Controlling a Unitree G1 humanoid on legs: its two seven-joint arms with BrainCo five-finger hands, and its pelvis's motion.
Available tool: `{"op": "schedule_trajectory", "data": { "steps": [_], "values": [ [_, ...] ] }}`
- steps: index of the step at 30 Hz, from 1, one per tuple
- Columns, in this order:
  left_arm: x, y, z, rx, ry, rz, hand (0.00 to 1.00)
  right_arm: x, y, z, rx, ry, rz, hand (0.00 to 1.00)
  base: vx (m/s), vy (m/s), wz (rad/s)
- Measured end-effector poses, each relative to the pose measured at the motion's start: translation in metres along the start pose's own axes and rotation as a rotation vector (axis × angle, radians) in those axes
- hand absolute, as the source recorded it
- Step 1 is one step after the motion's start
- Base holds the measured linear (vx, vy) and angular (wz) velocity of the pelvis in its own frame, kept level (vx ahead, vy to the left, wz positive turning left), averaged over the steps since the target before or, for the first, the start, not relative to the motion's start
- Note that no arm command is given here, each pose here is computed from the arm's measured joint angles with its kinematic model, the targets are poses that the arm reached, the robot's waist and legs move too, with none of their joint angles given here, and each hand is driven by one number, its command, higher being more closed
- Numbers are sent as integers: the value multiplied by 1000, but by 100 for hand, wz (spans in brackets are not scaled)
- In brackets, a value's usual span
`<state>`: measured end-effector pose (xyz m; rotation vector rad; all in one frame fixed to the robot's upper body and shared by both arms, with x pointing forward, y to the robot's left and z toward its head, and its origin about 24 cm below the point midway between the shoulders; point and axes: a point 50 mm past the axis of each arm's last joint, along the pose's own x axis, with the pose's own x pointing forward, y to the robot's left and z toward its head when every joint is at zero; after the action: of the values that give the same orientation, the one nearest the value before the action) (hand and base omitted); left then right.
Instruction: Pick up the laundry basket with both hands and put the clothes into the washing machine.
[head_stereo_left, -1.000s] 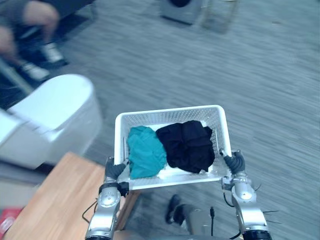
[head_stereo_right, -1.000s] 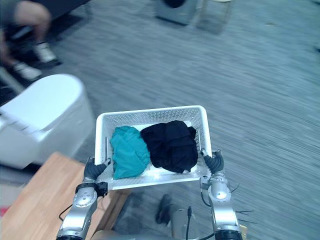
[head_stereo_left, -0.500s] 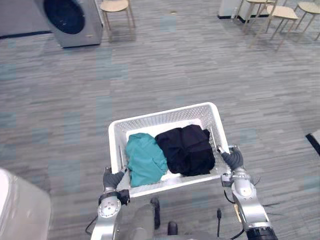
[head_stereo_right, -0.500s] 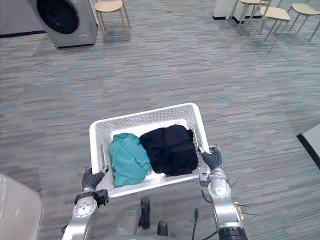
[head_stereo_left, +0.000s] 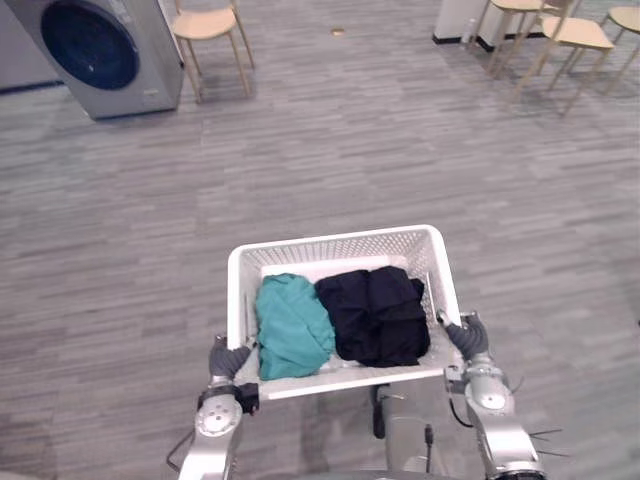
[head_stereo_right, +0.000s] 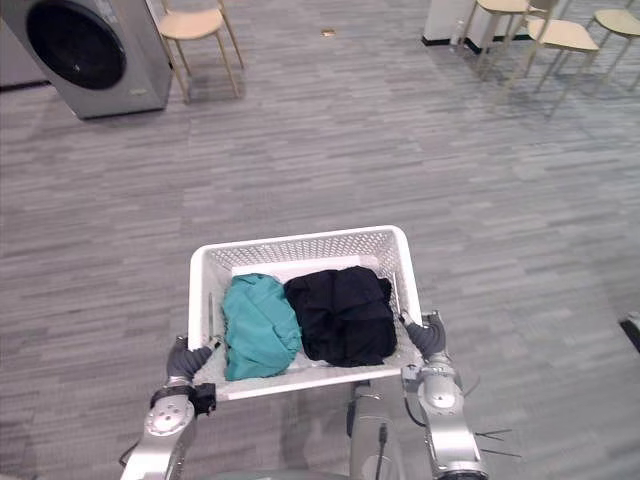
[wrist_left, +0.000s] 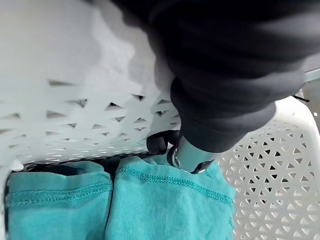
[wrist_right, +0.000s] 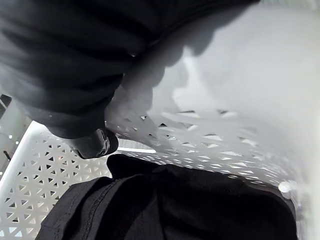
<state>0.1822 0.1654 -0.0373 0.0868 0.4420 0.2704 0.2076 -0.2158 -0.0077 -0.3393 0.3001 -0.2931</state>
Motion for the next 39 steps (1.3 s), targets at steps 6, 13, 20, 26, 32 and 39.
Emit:
{"op": "schedule_trajectory", "data": {
  "steps": [6,13,20,26,32,39],
  "values": [
    [-3,-1,9,-41,-45,-19,100,-4,-9,19,15,-88,-40,100,554,-60,32],
    [-3,1,8,-14,-39,-18,100,4,-5,4,20,-15,-35,100,639,213,-12],
    [4,12,9,57,-40,-12,100,0,9,-7,47,36,3,100,684,99,2],
    [15,10,15,90,-59,-30,100,-1,6,-8,39,35,-4,100,653,-121,27],
    [12,-5,1,68,5,-49,100,0,-2,-13,14,68,-5,100,780,-242,17],
    [4,-8,10,6,-56,-58,100,-5,-13,7,35,-30,-57,100,617,-70,15]
  ]
}}
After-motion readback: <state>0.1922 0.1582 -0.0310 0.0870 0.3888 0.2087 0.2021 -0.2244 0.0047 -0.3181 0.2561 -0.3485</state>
